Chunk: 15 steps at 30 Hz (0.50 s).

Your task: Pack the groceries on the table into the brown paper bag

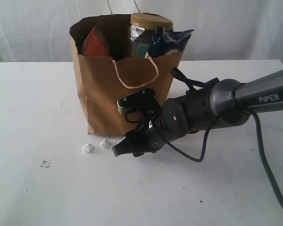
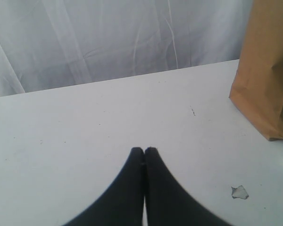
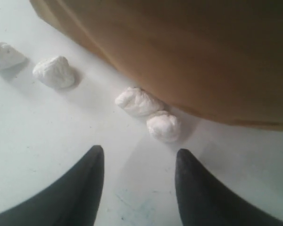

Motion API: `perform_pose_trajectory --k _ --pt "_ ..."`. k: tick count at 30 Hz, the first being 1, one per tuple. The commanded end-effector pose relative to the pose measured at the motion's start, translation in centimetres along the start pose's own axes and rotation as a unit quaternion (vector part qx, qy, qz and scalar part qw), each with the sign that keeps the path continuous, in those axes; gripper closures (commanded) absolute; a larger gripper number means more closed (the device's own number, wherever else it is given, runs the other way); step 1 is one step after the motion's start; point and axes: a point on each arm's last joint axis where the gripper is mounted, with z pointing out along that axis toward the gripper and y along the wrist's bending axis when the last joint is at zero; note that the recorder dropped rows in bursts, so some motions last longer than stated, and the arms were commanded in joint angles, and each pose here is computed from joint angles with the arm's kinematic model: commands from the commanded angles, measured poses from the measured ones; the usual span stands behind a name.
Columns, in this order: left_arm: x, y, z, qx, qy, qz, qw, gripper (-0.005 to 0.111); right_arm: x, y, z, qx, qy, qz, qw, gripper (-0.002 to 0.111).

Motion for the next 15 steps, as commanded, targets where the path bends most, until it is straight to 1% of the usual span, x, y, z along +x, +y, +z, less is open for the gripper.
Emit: perform_pose_trajectory --k 1,5,15 --pt "0.0 0.0 0.0 -0.001 -0.005 -0.005 1.0 0.107 -0.4 -1.0 0.0 0.008 -0.009 -0.004 1.0 0.064" --pt "0.0 0.0 0.0 -0.001 -0.005 -0.005 1.0 0.107 -0.5 -1.6 0.2 0.014 -0.018 0.0 1.0 0.064" --pt "0.0 0.0 0.0 -0.001 -0.005 -0.005 1.0 0.107 -1.0 -1.7 1.6 0.015 -0.021 -0.003 1.0 0.064"
